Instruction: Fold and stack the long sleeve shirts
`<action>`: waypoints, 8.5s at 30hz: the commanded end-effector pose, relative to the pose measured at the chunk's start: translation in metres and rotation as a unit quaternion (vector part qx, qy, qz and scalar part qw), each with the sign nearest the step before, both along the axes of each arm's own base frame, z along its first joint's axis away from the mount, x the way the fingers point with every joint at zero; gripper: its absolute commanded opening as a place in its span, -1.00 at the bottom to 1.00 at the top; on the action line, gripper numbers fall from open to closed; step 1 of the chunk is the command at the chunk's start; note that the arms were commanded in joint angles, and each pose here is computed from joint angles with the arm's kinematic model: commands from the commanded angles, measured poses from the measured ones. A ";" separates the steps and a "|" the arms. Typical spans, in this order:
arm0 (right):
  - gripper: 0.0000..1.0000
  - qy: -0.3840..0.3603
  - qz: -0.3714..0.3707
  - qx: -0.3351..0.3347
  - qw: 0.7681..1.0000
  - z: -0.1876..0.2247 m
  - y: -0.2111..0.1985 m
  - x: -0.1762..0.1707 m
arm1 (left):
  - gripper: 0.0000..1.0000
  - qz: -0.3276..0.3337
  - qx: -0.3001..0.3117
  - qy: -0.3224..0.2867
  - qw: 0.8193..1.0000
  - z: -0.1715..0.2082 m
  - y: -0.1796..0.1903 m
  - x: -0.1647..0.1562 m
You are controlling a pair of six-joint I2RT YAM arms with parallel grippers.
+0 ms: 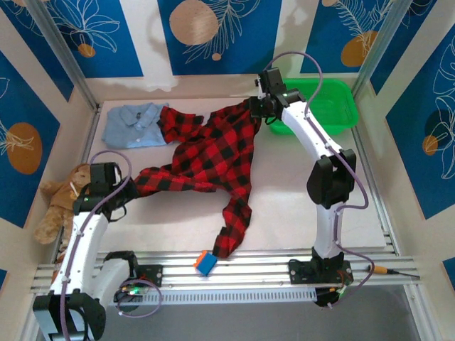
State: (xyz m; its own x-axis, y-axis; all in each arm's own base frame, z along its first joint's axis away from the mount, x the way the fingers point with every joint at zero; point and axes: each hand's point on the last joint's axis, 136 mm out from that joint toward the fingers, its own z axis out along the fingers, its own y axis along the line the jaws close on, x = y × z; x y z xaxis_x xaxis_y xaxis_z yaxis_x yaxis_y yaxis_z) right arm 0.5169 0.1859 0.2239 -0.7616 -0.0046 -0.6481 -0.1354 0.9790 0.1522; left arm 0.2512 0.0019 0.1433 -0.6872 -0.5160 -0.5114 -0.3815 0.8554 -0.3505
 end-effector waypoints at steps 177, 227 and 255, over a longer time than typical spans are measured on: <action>-0.18 0.128 -0.235 0.026 0.963 -0.120 -0.146 -0.139 | 0.41 -0.021 -0.134 0.062 0.989 -0.009 -0.065 -0.111; 0.35 0.137 -0.157 0.196 0.958 -0.119 0.034 -0.065 | 0.81 -0.094 -0.031 -0.032 0.995 0.055 -0.020 0.202; 0.68 0.190 -0.051 0.093 0.976 -0.105 -0.050 -0.223 | 0.54 0.031 -0.165 0.136 0.976 -0.051 -0.028 -0.028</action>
